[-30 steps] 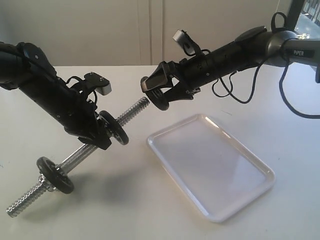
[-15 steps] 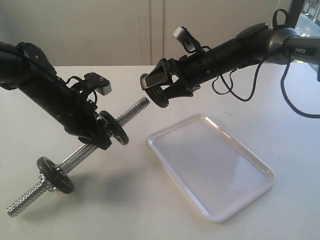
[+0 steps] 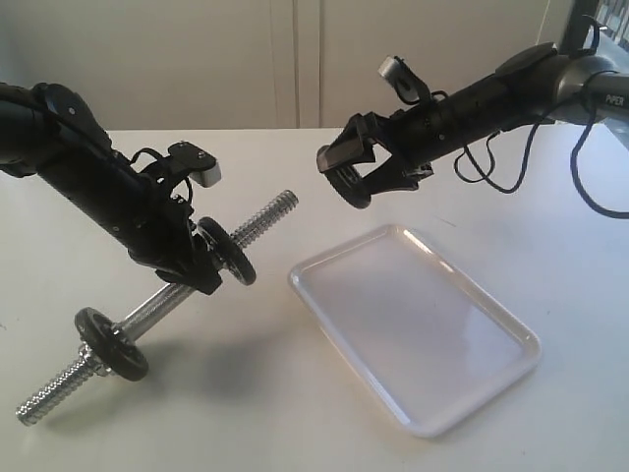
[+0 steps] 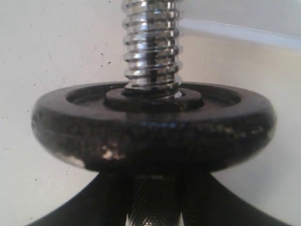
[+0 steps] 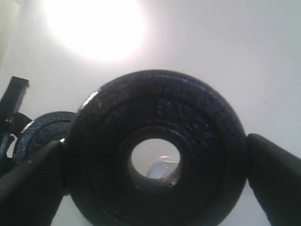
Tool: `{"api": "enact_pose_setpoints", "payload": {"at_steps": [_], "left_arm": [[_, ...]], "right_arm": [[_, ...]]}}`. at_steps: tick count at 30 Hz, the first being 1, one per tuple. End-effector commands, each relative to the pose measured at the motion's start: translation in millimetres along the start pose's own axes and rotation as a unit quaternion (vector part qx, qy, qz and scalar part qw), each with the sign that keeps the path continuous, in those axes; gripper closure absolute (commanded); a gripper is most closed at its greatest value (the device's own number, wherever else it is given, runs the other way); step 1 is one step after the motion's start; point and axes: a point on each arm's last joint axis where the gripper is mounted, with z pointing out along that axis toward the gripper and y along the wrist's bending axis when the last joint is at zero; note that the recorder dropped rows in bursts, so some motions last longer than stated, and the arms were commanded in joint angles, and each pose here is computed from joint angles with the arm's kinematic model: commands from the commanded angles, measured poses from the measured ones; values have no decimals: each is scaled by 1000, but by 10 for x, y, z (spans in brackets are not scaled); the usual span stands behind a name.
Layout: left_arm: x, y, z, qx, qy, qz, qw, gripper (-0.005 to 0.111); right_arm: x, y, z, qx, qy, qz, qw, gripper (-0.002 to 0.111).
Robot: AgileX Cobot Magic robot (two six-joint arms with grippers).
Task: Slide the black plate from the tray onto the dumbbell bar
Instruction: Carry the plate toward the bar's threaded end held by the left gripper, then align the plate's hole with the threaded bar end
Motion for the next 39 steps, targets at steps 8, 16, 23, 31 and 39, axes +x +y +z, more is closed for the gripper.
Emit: {"api": "enact_pose_setpoints", "payload": {"at_steps": [8, 16, 23, 31, 39], "left_arm": [[-129, -129, -193, 24, -43, 6, 999, 107], [-109, -159, -194, 40, -32, 19, 999, 107], [-100, -192, -197, 58, -28, 28, 998, 107], [-79, -225, -200, 76, -18, 47, 996, 107], [-53, -262, -206, 97, -6, 56, 994, 107]], "right_arm": [[-59, 388, -259, -19, -19, -20, 999, 108], [158, 589, -159, -31, 12, -18, 999, 108], [249, 704, -169, -36, 20, -22, 999, 108], [478, 744, -180, -41, 37, -36, 998, 108], [623, 800, -177, -74, 14, -38, 996, 108]]}}
